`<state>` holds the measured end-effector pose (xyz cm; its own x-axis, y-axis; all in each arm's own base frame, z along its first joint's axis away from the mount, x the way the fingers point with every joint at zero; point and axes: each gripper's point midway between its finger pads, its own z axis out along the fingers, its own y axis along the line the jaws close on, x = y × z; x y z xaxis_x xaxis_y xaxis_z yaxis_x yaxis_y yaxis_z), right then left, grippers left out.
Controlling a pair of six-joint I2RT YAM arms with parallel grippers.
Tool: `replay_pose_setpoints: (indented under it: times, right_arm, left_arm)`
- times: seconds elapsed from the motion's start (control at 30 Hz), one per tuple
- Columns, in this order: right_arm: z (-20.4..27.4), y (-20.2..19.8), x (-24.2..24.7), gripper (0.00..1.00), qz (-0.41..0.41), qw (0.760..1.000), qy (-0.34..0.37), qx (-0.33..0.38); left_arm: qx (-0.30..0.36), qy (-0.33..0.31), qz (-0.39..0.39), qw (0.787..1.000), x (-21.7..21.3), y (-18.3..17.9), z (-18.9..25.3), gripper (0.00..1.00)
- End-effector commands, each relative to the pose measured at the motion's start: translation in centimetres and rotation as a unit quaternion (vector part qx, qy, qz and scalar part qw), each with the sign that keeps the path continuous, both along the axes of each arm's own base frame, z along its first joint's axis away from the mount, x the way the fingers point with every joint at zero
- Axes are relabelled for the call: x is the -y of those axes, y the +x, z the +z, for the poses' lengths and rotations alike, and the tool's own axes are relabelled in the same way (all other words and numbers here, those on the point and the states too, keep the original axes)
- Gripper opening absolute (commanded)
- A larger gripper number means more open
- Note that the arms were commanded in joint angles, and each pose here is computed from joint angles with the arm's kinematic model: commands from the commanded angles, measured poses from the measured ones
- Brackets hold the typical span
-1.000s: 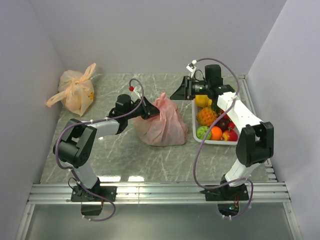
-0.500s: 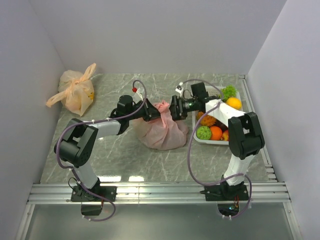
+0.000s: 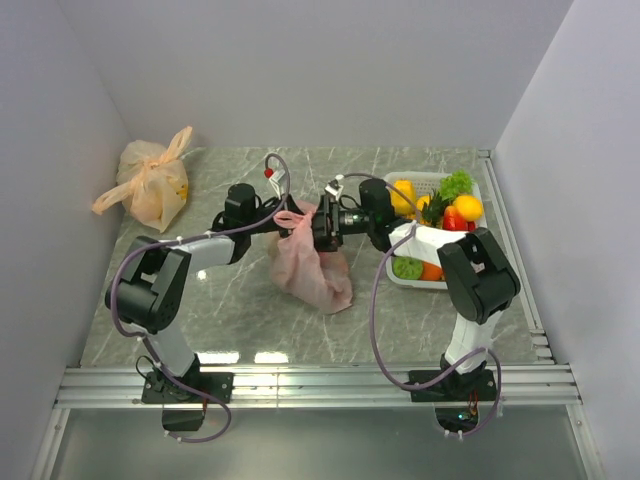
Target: Place the fake fruits into the plastic bag and tie a complex knot
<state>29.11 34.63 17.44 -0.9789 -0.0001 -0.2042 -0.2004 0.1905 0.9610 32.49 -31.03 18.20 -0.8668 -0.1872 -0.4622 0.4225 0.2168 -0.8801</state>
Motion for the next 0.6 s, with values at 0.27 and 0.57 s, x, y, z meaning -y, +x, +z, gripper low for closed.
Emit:
replay_pose_setpoints:
  times: [0.27,0.57]
  right_arm:
    - [0.0,0.1,2.4,0.75,0.014,0.993,-0.080,0.084]
    - [0.7,-1.7,6.7,0.76,0.072,0.979,-0.139,0.129]
  left_arm:
    - [0.072,-0.003,-0.104,0.992,-1.3,-4.9,2.4,0.00]
    - [0.086,-0.014,-0.106,0.991,-1.3,-4.9,2.9,0.00]
